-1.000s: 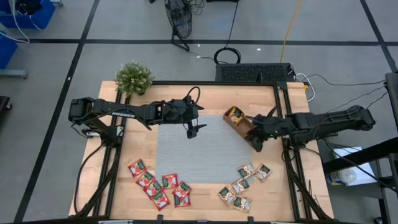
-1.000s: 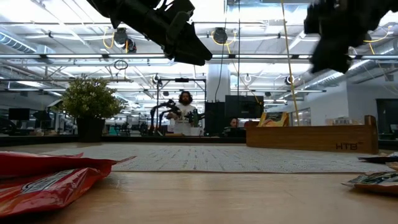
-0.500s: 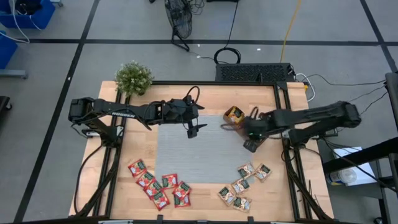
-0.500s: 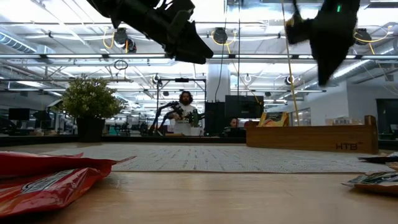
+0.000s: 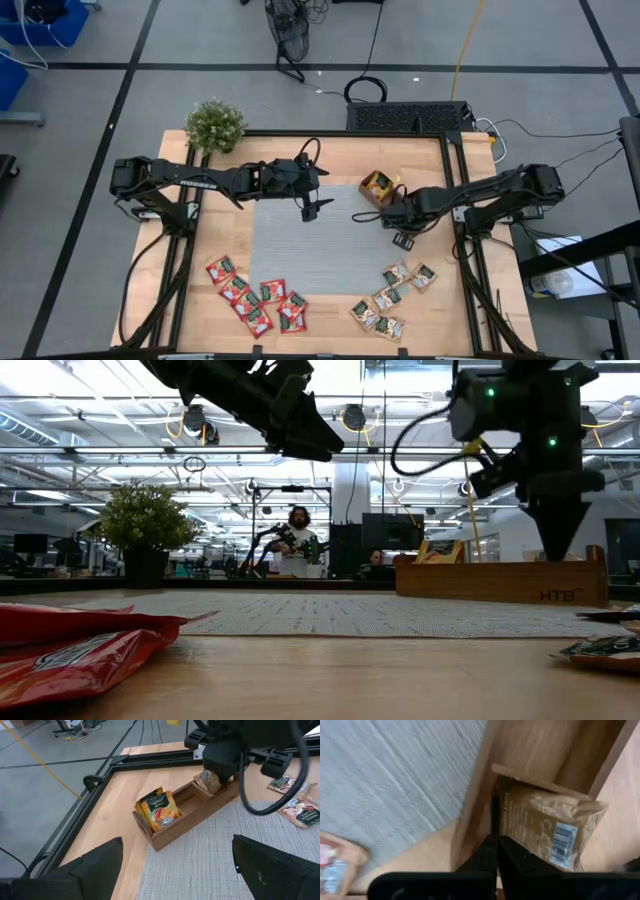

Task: Pick & Place Tea
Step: Put the brown tea bag into the right section of the wooden organizer

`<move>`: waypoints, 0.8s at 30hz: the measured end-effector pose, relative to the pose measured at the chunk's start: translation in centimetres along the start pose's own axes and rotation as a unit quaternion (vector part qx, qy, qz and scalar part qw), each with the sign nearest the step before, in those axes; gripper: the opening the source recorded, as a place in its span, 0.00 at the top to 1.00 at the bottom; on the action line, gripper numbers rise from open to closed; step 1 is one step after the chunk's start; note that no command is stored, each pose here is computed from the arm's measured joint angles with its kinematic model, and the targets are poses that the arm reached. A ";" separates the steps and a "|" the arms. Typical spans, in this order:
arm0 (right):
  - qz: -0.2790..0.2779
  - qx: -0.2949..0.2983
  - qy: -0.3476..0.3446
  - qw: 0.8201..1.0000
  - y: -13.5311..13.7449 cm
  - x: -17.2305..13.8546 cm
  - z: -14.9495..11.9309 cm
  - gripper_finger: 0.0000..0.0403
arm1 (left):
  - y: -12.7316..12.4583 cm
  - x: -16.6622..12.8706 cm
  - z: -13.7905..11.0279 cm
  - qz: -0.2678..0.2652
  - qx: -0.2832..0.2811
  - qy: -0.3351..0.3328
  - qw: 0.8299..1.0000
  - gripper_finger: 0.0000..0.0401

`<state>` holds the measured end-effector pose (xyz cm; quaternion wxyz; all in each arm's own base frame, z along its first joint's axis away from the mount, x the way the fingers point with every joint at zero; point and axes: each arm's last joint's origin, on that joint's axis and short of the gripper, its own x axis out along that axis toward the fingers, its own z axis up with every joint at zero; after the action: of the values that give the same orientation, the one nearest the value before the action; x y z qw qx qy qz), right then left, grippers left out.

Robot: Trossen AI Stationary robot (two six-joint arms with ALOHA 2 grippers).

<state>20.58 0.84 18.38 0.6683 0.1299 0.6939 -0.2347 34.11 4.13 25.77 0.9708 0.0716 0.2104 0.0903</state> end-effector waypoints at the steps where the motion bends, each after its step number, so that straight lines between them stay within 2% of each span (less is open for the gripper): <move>1: -0.002 0.000 0.002 1.000 0.0 0.3 -0.1 1.00 | 0.0 0.0 0.0 0.000 0.000 0.000 1.000 0.09; 12: 0.013 0.003 -0.024 1.000 0.0 3.2 -0.7 1.00 | 0.0 0.0 0.0 0.000 0.000 0.000 1.000 0.09; 24: -0.028 0.037 -0.019 0.999 -0.5 3.5 -1.2 1.00 | 0.0 0.0 0.1 0.001 -0.001 -0.006 1.000 0.09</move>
<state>19.07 0.56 14.96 0.6691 0.1310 0.6753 -0.2812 34.15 4.14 25.87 0.9719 0.0716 0.2049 0.0910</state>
